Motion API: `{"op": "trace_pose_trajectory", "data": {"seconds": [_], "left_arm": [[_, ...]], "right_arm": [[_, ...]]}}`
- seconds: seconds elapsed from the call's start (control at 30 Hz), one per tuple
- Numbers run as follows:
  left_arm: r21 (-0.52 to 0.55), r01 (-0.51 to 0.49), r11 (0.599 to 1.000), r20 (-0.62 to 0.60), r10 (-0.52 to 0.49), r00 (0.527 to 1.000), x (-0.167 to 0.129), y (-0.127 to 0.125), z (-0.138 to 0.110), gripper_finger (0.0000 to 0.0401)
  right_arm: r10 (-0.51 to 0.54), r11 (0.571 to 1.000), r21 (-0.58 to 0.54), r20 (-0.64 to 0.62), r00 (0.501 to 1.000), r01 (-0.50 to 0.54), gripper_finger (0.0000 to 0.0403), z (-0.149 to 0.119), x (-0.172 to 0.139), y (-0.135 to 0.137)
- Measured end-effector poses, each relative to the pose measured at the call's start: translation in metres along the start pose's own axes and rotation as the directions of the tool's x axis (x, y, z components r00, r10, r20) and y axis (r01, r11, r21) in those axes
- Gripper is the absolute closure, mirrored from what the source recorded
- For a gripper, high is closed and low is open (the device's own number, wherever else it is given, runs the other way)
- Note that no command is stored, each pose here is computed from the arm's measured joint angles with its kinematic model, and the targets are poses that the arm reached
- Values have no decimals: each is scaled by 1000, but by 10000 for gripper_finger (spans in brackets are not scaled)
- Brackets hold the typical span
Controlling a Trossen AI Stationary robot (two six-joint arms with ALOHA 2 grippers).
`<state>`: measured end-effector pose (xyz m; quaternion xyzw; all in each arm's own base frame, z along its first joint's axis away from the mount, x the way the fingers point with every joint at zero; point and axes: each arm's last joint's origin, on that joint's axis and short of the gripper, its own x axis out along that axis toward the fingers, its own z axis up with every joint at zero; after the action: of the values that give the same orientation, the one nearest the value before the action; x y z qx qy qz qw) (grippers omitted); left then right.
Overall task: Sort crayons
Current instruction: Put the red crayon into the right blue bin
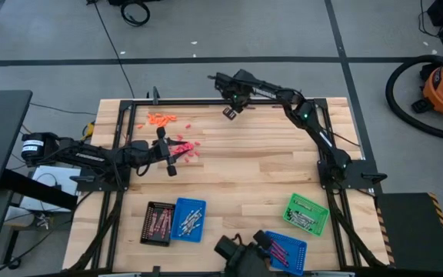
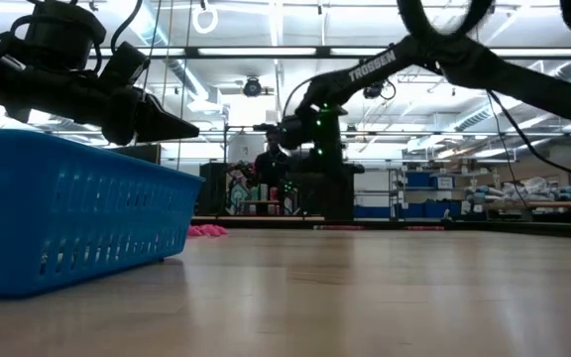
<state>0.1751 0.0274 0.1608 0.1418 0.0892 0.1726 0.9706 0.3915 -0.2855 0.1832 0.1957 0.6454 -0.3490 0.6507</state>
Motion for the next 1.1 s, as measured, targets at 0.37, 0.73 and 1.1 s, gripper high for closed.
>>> {"op": "trace_pose_trajectory", "data": {"seconds": [0.37,0.73,1.1], "left_arm": [[-41,61,997,-161,-67,985,21,11,13,259],[-39,64,997,-191,-70,979,30,18,13,260],[-67,129,989,-188,-140,972,29,16,12,260]], "right_arm": [[-79,997,-13,86,993,80,316,-6,-33,11],[-8,992,127,10,1000,7,315,-5,1,-15],[30,955,292,88,996,-55,279,3,16,-21]]}}
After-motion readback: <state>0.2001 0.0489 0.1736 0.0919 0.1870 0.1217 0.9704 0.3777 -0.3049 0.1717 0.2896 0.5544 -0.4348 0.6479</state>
